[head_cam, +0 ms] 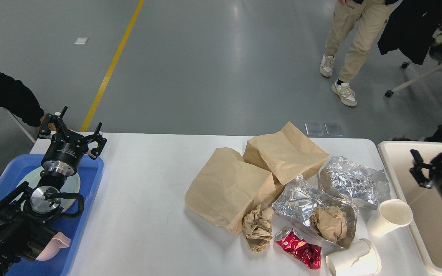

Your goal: Tidy desktop

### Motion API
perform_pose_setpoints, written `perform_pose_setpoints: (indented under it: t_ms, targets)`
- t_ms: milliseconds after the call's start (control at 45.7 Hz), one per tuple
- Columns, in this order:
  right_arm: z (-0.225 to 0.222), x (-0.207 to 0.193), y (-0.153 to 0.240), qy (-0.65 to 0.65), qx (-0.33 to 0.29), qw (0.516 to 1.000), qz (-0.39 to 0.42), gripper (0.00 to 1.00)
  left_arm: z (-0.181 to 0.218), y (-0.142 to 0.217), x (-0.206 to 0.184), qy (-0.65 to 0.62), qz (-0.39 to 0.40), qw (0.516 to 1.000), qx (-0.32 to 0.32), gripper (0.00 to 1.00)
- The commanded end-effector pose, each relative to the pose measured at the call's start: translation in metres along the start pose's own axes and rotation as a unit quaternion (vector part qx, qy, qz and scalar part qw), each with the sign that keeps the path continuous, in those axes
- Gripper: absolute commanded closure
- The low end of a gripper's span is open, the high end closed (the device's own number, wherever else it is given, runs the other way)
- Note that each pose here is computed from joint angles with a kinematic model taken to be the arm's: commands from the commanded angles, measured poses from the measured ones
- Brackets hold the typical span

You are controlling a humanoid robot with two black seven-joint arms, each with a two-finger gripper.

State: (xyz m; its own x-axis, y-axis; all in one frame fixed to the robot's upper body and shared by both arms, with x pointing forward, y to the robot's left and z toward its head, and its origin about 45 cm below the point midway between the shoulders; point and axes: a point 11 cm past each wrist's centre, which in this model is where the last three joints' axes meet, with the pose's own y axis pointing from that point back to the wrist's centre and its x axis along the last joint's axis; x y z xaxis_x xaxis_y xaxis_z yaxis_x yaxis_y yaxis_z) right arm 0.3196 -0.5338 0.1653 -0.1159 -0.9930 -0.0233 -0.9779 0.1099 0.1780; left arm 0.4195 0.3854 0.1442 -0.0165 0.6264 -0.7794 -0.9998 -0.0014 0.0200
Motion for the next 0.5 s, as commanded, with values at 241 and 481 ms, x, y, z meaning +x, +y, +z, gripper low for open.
perform_pose_setpoints:
  t_ms: [241, 481]
  targets:
    - [-0.212, 0.089, 0.022, 0.32, -0.024, 0.947, -0.003, 0.0, 0.0, 0.0, 0.0, 0.0, 0.0, 1.0, 0.0, 0.04]
    - [-0.288, 0.094, 0.054, 0.318, 0.028, 0.948, -0.018, 0.0, 0.0, 0.0, 0.0, 0.0, 0.0, 1.0, 0.0, 0.04]
